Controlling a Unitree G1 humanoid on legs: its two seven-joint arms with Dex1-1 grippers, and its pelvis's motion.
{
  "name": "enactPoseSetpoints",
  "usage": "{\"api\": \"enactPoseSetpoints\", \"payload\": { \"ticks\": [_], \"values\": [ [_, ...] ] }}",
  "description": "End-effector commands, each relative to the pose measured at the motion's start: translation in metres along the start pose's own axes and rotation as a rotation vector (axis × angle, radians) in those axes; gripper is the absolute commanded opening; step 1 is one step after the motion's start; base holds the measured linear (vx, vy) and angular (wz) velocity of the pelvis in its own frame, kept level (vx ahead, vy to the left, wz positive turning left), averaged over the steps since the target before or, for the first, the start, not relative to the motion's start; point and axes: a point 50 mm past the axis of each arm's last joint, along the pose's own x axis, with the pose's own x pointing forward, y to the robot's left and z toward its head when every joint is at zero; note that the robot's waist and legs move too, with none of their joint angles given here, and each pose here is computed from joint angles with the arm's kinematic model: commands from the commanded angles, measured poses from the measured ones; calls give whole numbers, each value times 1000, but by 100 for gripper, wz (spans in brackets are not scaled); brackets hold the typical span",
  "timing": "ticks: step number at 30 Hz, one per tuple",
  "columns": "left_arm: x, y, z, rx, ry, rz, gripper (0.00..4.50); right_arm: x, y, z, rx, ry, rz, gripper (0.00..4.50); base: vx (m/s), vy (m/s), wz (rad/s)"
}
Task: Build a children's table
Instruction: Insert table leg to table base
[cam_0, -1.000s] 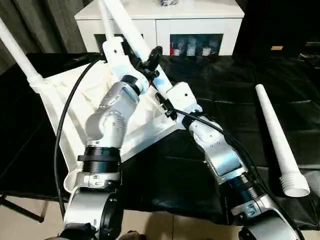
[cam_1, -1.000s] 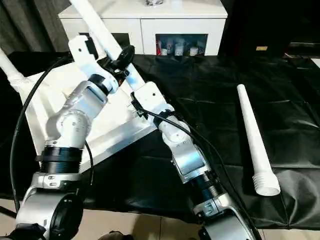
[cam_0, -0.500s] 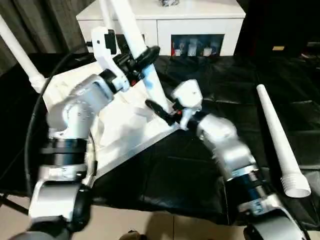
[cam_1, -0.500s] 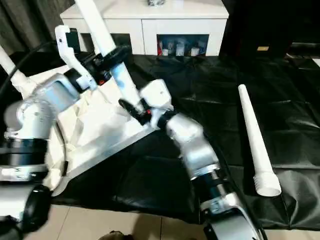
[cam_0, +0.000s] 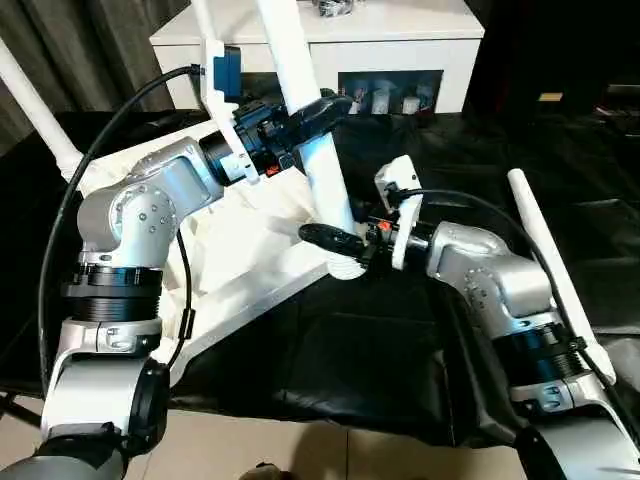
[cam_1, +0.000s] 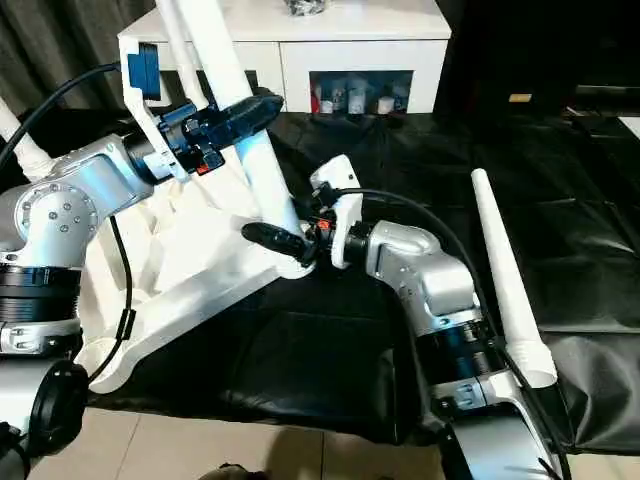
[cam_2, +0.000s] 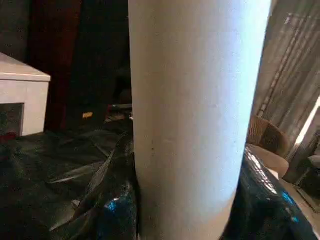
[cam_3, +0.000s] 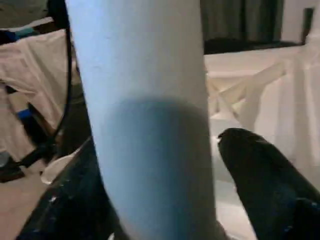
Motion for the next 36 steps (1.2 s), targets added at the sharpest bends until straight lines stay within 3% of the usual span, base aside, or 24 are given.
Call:
{"api": "enactPoseSetpoints", "payload": {
  "ticks": [1, 8, 11, 12, 13, 17, 21, 24, 30, 36],
  "values": [
    [3, -7, 13, 31, -11, -51, 180, 1, 2, 8, -26, -3, 10, 302, 0, 0, 0],
    [2, -5, 11, 40, -10, -43, 180, 4, 4, 9, -19, -19, 5, 255, 0, 0, 0],
    [4, 3, 8, 53, -7, 62, 180, 5, 4, 10, -37, -38, -18, 225, 0, 0, 0],
    [4, 3, 7, 40, -2, 58, 236, 6, 4, 11, -46, -43, -28, 222, 0, 0, 0],
    [4, 3, 6, 43, 4, 62, 250, 7, 4, 11, -54, -47, -38, 218, 0, 0, 0],
    [7, 6, -4, 103, 69, 188, 286, 13, 3, 13, -150, -67, -141, 200, 0, 0, 0],
    [16, 14, -12, 143, 3, 439, 301, 22, 3, 16, -213, -123, -283, 193, 0, 0, 0],
    [19, 17, -18, 126, -32, 544, 339, 26, 2, 17, -274, -138, -381, 191, 0, 0, 0],
    [20, 22, -25, 87, -77, 710, 339, 35, -1, 17, -395, -137, -538, 191, 0, 0, 0],
    [13, 29, -23, 93, -104, 818, 286, 36, -4, 19, -423, -159, -620, 191, 0, 0, 0]
  ]
}}
